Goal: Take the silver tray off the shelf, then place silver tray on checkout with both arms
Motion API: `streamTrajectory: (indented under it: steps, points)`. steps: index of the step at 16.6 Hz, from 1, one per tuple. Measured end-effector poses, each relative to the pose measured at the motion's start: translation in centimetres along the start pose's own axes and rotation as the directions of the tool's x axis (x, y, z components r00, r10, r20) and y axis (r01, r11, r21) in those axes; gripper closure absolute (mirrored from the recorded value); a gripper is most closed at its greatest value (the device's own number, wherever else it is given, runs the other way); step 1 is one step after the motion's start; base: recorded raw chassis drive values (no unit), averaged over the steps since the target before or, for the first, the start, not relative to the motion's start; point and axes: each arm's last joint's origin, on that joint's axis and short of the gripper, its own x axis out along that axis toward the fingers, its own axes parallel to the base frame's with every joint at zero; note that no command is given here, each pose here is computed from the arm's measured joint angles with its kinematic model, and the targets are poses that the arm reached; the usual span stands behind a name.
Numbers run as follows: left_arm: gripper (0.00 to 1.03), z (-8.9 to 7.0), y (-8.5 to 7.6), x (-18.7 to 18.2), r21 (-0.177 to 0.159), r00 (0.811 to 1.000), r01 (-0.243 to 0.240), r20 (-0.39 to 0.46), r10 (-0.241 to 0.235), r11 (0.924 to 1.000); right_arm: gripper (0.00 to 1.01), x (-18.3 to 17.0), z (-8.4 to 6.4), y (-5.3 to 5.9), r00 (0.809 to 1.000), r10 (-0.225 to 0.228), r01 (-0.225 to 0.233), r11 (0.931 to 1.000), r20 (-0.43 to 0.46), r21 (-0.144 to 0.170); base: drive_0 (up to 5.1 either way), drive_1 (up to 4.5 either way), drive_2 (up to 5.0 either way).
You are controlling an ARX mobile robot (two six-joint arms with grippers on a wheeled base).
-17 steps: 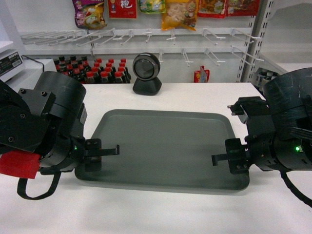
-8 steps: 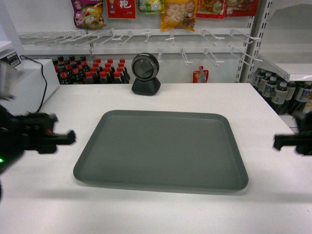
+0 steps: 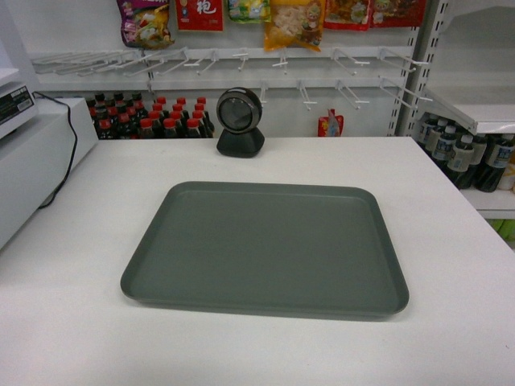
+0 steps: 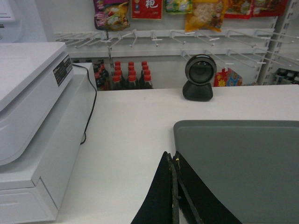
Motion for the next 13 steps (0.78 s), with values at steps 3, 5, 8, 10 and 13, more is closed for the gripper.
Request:
streamTrajectory:
  steps: [3, 5, 8, 10, 13]
  points:
    - [1.02, 1.7, 0.7, -2.0, -0.002, 0.999, -0.008, 0.041, 0.008, 1.0000, 0.99, -2.0, 1.1, -0.3, 1.000, -0.002, 0.002, 1.0000, -0.005, 0.001, 0.0, 0.00, 0.0]
    - [1.02, 1.2, 0.7, -3.2, -0.002, 1.000, -0.009, 0.010, 0.009, 1.0000, 0.99, -3.3, 1.8, -0.3, 1.000, -0.004, 0.004, 1.0000, 0.030, 0.001, 0.0, 0.00, 0.0]
    - [1.02, 1.5, 0.7, -4.4, -0.002, 1.000, -0.009, 0.030, 0.009, 1.0000, 0.99, -4.6, 1.6, -0.3, 1.000, -0.004, 0.004, 1.0000, 0.028, 0.001, 0.0, 0.00, 0.0]
    - [1.02, 1.5, 0.7, -5.0, -0.002, 1.000, -0.009, 0.026, 0.009, 1.0000, 0.99, -5.1, 1.7, -0.3, 1.000, -0.004, 0.004, 1.0000, 0.022, 0.000, 0.0, 0.00, 0.0]
    - [1.02, 1.9, 0.7, -5.9, -0.002, 0.999, -0.009, 0.042, 0.009, 1.0000, 0.99, -6.0, 2.1, -0.3, 0.999, -0.004, 0.004, 1.0000, 0.042, 0.000, 0.0, 0.00, 0.0]
